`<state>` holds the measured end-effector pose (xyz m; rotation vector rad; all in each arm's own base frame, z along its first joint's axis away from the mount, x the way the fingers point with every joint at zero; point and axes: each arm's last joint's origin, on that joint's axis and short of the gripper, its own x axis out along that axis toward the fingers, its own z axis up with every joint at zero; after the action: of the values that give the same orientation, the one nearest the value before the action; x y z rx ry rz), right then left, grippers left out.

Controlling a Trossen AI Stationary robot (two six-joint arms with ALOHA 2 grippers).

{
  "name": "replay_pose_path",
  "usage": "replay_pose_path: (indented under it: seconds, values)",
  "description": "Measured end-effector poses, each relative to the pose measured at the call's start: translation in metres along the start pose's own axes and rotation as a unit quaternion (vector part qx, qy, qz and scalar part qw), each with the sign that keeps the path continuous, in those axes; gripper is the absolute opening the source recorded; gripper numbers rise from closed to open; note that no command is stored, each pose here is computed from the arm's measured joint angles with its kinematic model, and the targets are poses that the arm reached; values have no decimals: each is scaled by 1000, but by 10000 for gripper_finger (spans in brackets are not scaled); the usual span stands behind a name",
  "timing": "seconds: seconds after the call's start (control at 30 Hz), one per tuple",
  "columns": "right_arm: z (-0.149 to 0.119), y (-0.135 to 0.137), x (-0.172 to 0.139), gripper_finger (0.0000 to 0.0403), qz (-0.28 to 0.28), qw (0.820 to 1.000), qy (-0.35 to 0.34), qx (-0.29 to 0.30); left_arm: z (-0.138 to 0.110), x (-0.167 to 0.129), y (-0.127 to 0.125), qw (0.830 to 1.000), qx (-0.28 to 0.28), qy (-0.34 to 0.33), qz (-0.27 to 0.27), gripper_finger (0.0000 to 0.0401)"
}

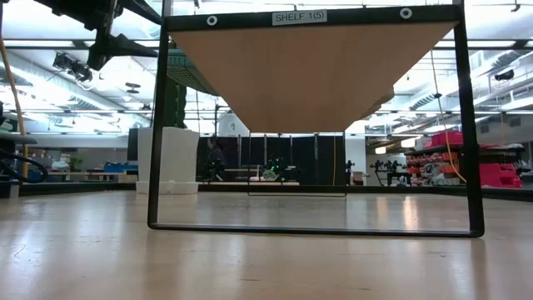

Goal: Pick and place slides into the shelf
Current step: Put the green slipper onto the shelf

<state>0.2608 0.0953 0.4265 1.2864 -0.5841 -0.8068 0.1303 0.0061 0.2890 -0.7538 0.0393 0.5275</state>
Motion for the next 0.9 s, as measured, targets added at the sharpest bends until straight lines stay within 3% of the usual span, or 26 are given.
replay_pose_path:
  seconds: [0.13, 0.37, 0.57, 0.73, 0.9]
  values:
    - [-26, 5, 19, 18, 20, 999, 24, 23, -2, 1, -3, 1000, 9, 4, -11, 270]
    - [-56, 9, 62, 18, 98, 994, 54, -9, -6, 0, -16, 997, 6, 20, -71, 270]
    - [-77, -9, 85, 18, 99, 993, 58, -30, -8, 0, -32, 995, 19, -25, -97, 270]
    - [-92, -17, 93, 18, 115, 992, 45, -17, -15, -3, -57, 980, 116, -80, -143, 262]
    - [-96, -12, 95, 18, 137, 990, 9, 12, -42, -5, -77, 945, 270, -79, -167, 245]
